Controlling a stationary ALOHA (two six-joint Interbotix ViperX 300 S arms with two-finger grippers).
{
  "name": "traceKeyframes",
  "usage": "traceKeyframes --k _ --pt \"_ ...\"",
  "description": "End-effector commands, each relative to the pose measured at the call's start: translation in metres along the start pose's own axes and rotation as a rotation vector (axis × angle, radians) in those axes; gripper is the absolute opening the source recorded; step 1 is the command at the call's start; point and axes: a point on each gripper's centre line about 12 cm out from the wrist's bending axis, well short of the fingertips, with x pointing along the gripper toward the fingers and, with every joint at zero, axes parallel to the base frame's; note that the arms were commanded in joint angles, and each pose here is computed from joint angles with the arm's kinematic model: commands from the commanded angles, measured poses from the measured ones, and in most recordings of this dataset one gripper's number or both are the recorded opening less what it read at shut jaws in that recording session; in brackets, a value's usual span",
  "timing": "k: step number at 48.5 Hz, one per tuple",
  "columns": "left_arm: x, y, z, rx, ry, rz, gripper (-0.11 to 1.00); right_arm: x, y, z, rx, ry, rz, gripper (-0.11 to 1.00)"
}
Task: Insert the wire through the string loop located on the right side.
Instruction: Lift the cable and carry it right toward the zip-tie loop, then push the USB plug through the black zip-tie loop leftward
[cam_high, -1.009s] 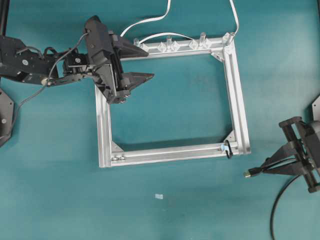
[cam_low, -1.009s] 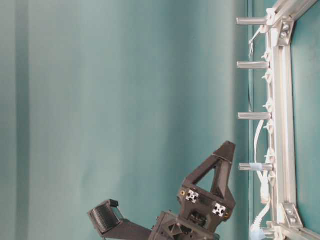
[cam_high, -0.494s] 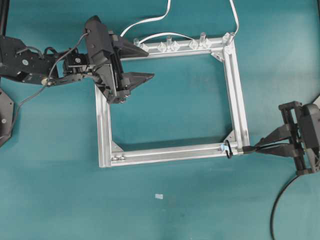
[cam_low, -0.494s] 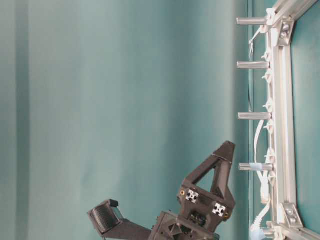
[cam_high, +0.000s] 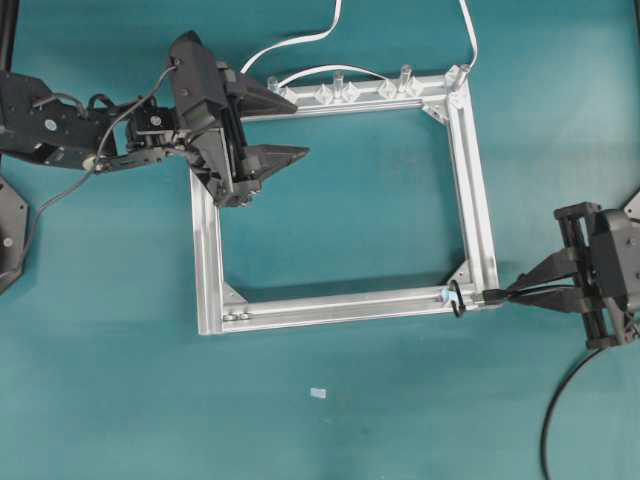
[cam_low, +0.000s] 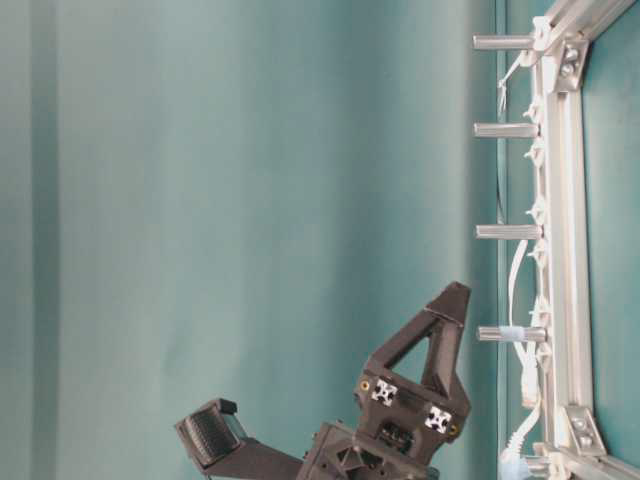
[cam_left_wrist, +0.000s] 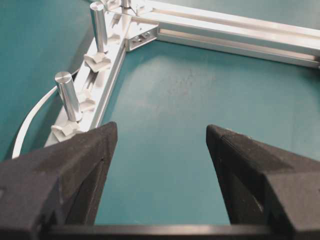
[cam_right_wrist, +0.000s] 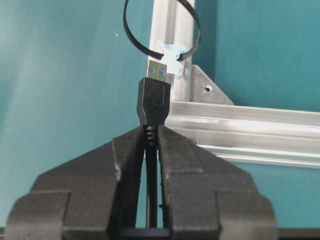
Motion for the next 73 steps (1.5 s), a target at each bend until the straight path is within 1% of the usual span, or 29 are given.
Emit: traceKeyframes --k 1,73 --pt "-0.0016 -0.0022 0.0173 0.000 -0.050 -0.007 0.73 0.0016 0.0015 0.0087 0.003 -0.031 -0.001 0.11" --pt "-0.0014 -0.0023 0.0179 0.001 -0.052 -0.007 0.73 0.0019 0.0017 0.0118 0.004 -0.047 -0.003 0.11"
